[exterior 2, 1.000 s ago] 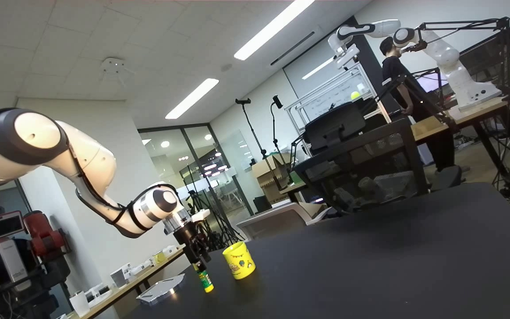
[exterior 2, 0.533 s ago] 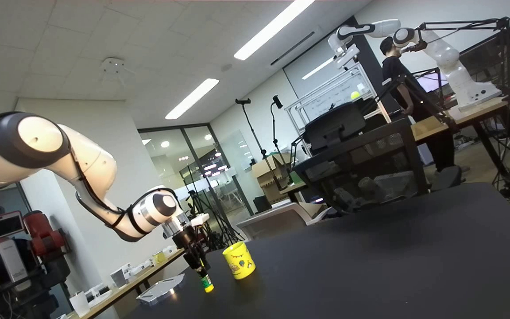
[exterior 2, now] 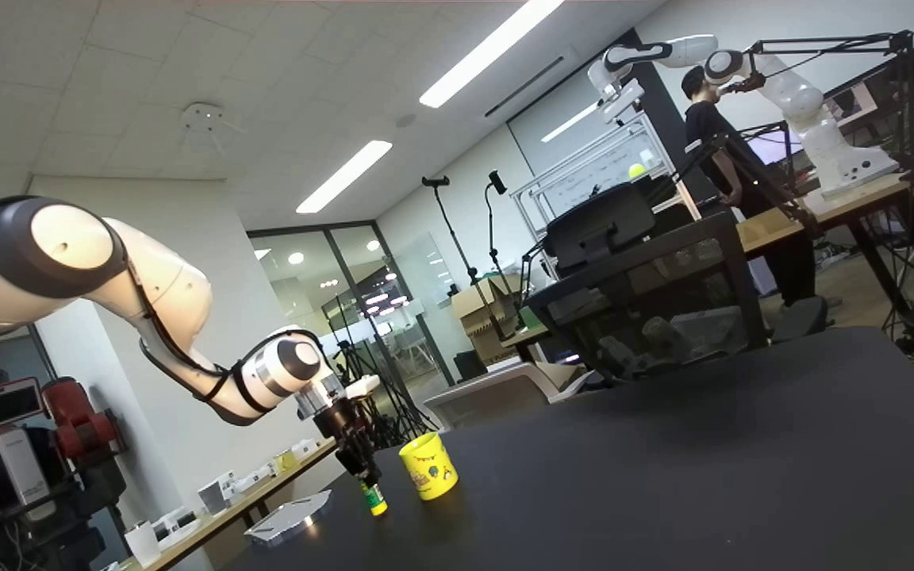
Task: Take the gluestick from the table and put it in the yellow cup then remove it and put it on the table then put it back in the yellow cup
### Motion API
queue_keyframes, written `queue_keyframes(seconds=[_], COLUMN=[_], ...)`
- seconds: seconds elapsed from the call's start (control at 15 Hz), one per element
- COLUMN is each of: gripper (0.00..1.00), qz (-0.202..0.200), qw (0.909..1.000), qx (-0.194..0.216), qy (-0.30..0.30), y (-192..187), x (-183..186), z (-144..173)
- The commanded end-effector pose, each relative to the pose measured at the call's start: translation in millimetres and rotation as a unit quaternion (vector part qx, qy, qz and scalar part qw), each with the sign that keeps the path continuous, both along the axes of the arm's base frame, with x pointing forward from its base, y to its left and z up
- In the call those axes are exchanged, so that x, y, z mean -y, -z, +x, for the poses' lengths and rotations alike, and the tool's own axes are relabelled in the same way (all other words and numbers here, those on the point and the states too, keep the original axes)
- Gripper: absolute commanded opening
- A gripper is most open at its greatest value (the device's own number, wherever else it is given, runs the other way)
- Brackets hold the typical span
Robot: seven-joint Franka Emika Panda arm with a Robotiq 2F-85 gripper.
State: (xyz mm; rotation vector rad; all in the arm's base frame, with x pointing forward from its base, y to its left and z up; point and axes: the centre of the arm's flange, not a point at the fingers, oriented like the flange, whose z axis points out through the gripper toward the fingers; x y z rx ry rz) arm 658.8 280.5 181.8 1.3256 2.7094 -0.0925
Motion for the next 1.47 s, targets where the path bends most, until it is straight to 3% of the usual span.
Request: queue_keyframes(seconds=[0.0, 0.4, 0.67, 1.07, 1.4], gripper=[0.09, 0.09, 0.09, 0.09, 0.09], qz=[0.016, 0.038, 0.041, 0.010, 0.003], qw=[0.9984, 0.9914, 0.9876, 0.9853, 0.9871], qx=[0.034, 0.088, 0.099, 0.092, 0.069], qy=[0.044, 0.089, 0.115, 0.144, 0.144], y=[-42, -105, -126, -116, -93], x=[23, 73, 104, 130, 121], z=[10, 27, 34, 35, 37])
